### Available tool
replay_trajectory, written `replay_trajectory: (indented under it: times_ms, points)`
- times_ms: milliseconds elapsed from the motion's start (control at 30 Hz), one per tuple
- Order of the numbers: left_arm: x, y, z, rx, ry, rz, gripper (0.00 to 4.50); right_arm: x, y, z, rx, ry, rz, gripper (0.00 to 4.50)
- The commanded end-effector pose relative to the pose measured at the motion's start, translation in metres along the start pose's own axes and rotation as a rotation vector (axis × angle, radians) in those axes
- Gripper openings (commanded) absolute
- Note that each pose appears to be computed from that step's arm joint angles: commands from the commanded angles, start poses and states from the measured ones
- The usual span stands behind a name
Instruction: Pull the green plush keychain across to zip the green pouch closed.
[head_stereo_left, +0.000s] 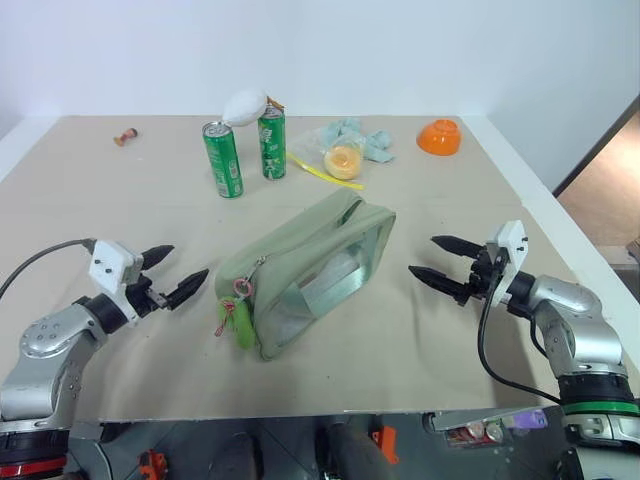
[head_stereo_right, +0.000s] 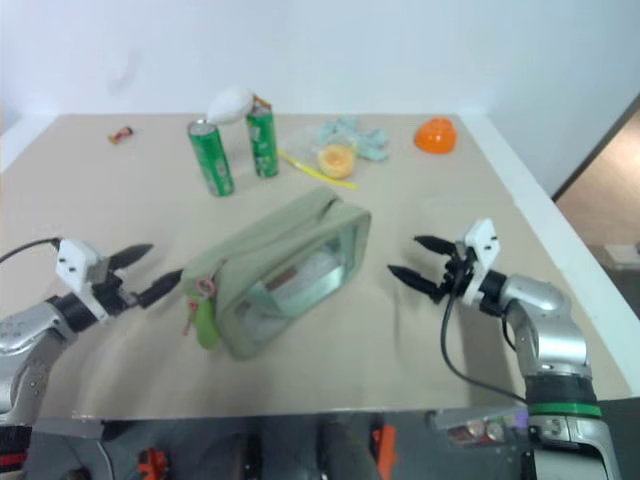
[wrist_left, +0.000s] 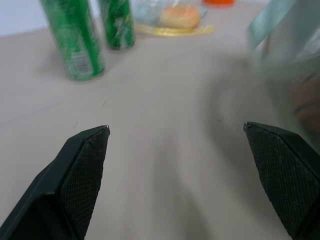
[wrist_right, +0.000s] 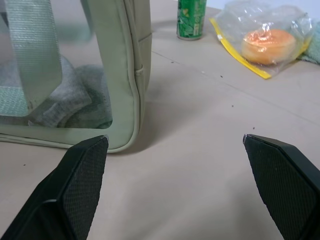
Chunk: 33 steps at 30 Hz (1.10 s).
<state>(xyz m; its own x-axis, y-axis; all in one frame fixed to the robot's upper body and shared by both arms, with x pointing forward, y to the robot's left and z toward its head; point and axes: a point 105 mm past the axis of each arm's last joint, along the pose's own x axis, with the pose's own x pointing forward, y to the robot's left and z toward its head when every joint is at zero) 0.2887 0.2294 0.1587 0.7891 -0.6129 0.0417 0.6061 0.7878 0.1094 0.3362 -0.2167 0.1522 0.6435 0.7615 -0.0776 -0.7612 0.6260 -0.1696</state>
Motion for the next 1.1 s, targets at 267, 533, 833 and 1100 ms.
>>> replay_trajectory:
  times_ms: [267, 533, 833, 1100]
  points:
    - [-0.034, -0.043, 0.068, 0.084, 0.011, -0.295, 4.46, 0.03, 0.006, 0.089, -0.191, -0.084, 0.246, 4.48]
    - [-0.025, -0.067, 0.096, 0.107, -0.006, -0.412, 4.46, 0.059, 0.024, 0.101, -0.245, -0.06, 0.447, 4.48]
    - [-0.015, -0.073, 0.092, 0.119, -0.003, -0.398, 4.5, 0.06, 0.034, 0.096, -0.229, -0.052, 0.532, 2.96]
    - [-0.008, -0.062, 0.091, 0.128, -0.011, -0.361, 4.5, 0.055, 0.035, 0.095, -0.25, -0.053, 0.534, 0.17]
